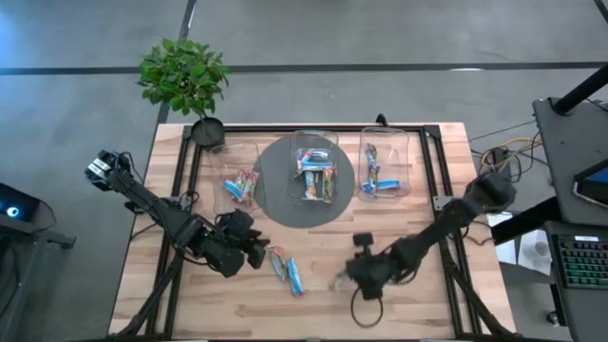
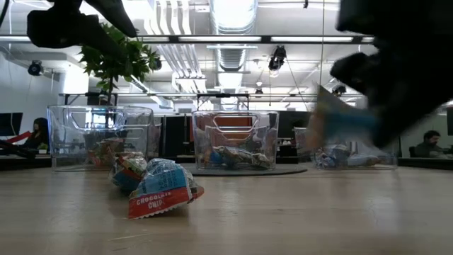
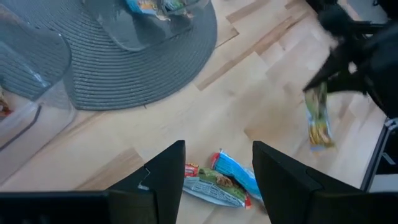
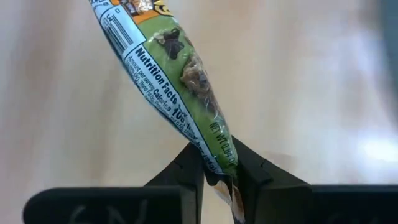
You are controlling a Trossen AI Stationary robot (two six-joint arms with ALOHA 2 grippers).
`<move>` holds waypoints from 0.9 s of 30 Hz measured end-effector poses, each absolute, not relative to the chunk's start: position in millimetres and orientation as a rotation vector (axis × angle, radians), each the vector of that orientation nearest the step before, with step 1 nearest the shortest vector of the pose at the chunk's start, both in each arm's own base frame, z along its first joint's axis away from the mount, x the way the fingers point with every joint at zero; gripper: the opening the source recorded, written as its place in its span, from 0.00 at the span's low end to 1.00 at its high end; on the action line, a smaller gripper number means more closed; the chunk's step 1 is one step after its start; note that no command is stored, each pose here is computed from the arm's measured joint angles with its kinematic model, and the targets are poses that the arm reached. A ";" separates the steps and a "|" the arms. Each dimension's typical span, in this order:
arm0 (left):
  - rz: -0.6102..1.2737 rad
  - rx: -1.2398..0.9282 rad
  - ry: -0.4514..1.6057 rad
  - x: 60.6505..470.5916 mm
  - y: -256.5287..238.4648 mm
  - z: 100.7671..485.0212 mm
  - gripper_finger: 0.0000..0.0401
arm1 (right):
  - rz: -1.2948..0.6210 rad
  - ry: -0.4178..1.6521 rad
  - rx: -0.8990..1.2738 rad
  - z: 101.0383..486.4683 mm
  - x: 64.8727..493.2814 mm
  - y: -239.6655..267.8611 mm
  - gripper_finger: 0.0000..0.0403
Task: Pick and place Granola Bars by type
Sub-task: Put the yellow granola bar into the center transparent bin
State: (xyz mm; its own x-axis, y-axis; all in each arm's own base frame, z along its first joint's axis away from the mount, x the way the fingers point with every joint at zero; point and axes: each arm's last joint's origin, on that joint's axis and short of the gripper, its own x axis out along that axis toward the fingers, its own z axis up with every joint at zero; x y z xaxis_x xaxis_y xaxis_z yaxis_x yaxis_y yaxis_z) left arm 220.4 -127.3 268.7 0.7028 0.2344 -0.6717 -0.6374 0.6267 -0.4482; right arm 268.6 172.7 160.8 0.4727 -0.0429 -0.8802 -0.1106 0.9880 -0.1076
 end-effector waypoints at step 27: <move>0.945 -0.664 0.020 217.6 -57.7 309.8 0.42 | -0.532 0.334 0.950 229.2 292.6 -80.7 0.09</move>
